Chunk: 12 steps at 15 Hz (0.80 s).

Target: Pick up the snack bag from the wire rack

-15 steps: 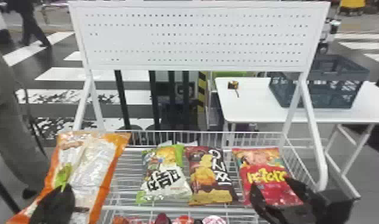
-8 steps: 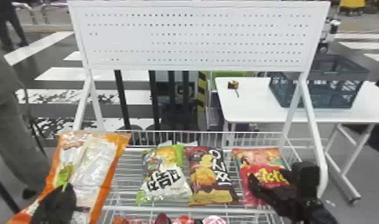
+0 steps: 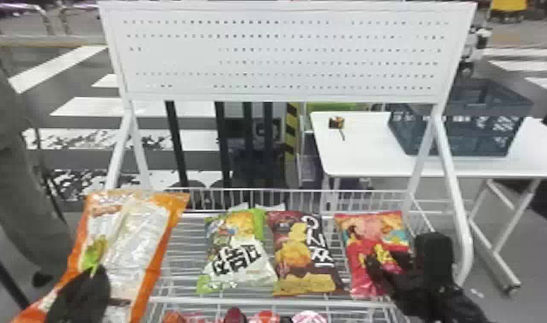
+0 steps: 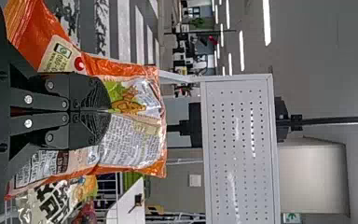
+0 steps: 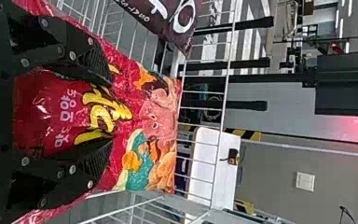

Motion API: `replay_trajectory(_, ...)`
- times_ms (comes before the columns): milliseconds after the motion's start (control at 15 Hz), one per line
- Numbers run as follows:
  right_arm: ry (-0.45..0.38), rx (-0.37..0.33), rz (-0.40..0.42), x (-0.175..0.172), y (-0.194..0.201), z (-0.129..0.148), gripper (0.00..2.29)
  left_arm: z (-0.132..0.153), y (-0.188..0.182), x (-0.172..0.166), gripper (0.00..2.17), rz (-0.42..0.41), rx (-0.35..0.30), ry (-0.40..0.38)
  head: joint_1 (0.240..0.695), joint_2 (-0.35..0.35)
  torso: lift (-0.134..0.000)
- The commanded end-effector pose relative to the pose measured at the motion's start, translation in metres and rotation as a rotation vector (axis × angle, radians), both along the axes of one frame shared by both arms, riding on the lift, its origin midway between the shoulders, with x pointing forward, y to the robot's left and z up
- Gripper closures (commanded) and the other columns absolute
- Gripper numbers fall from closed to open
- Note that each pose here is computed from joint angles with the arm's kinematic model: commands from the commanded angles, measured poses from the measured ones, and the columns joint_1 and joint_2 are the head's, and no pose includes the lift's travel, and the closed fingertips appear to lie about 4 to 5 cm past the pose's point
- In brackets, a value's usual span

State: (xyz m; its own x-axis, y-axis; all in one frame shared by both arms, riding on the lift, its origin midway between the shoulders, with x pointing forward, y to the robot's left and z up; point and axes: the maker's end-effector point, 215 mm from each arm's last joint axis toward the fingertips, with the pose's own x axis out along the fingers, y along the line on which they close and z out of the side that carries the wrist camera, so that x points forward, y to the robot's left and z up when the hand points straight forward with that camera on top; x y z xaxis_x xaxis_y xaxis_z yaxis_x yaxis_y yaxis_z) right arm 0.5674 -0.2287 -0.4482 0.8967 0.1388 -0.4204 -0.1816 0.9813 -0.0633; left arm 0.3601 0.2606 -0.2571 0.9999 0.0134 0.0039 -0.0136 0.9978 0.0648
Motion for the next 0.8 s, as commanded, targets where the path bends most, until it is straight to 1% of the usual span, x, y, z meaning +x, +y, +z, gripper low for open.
replay_trajectory(0,0.001,0.002,0.0,-0.003,0.002,0.001,2.13,0.0,0.0,0.0,1.89,-0.001,0.0,0.001,0.499,0.0,0.0)
replay_trajectory(200,-0.009,-0.001,-0.009,-0.003,0.001,0.005,2.13,-0.001,0.0,-0.001,1.89,0.0,0.0,0.002,0.499,0.0,0.0)
replay_trajectory(267,-0.012,-0.002,-0.01,-0.002,0.001,0.007,2.22,-0.001,0.0,-0.001,1.89,0.0,0.0,0.002,0.499,0.0,0.0)
replay_trajectory(400,-0.032,-0.001,-0.017,-0.006,0.001,0.015,2.23,0.0,0.0,-0.001,1.89,0.001,0.002,0.002,0.499,0.0,0.0)
replay_trajectory(533,-0.067,0.006,-0.009,-0.014,0.007,0.034,2.23,-0.001,0.001,-0.002,1.89,0.005,0.0,0.002,0.499,0.0,0.0)
replay_trajectory(733,-0.144,0.031,0.026,-0.038,0.032,0.074,2.23,0.001,0.0,-0.002,1.89,0.006,-0.003,-0.001,0.499,0.0,0.0)
